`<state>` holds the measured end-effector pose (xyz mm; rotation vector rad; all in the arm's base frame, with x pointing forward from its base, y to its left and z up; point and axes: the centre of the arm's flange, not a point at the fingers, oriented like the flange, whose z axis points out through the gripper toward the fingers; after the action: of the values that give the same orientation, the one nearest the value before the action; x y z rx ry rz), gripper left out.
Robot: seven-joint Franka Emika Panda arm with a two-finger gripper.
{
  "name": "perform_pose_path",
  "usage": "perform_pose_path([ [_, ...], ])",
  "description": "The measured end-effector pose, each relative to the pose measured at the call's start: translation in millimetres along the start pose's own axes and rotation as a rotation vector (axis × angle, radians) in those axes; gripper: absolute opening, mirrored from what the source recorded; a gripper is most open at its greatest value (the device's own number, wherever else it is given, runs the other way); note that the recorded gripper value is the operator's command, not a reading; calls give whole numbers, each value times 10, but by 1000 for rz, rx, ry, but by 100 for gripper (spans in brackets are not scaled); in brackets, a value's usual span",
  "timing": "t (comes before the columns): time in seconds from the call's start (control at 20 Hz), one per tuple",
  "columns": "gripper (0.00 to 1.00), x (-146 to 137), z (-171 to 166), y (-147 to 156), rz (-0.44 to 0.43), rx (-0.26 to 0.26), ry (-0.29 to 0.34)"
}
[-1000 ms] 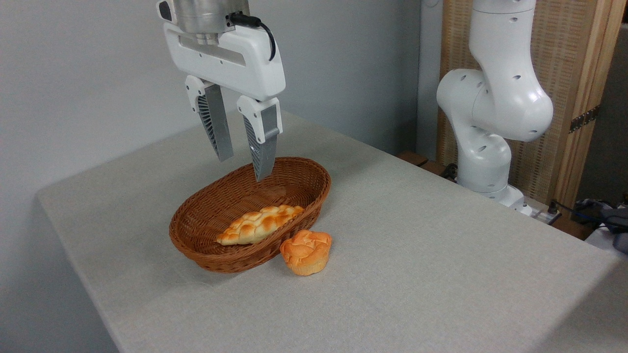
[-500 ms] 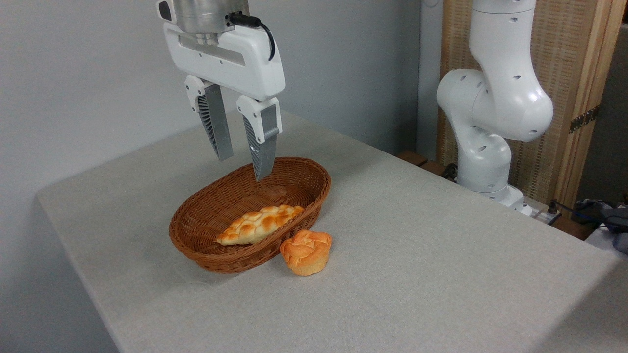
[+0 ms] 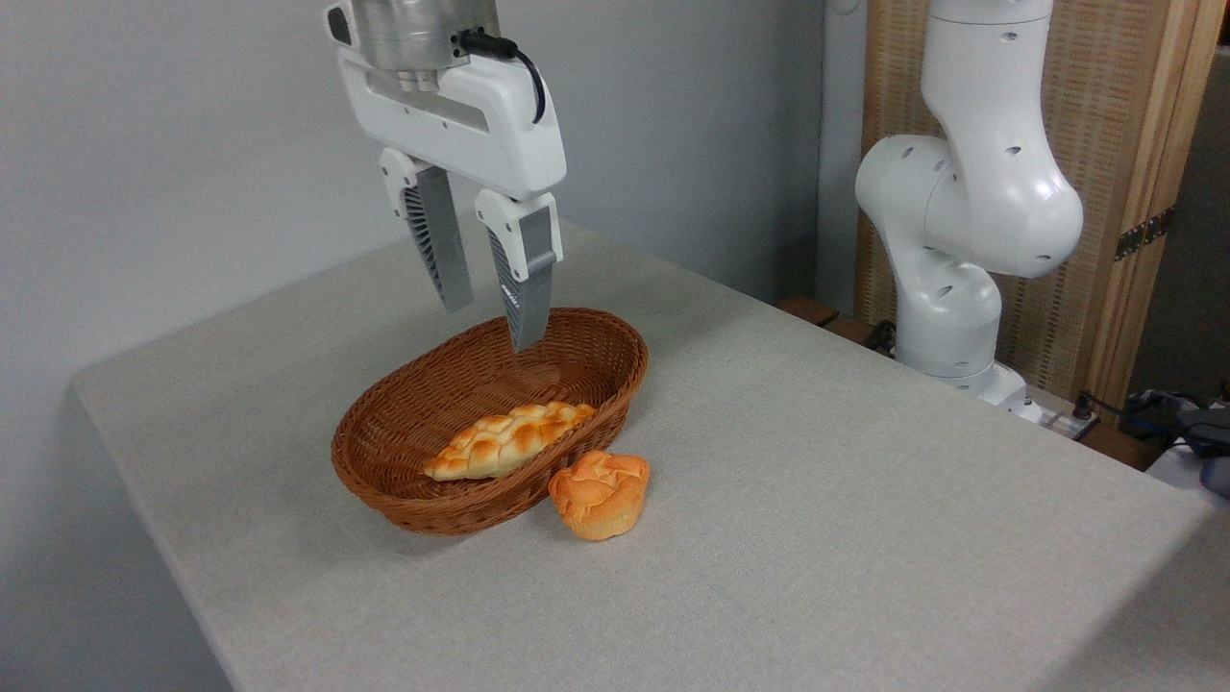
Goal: Put bread into the basket
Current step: 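Lower the gripper down onto the orange bun beside the basket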
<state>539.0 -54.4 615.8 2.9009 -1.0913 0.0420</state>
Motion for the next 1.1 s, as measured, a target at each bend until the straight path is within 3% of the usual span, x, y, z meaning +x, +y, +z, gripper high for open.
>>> perform_pose_path([
  [0.5,100,-640,79,-77,370,-25,-1],
  [0.9,100,-787,472,-122,778,-61,-17],
  [1.1,100,-838,662,-184,1016,-40,-85],
])
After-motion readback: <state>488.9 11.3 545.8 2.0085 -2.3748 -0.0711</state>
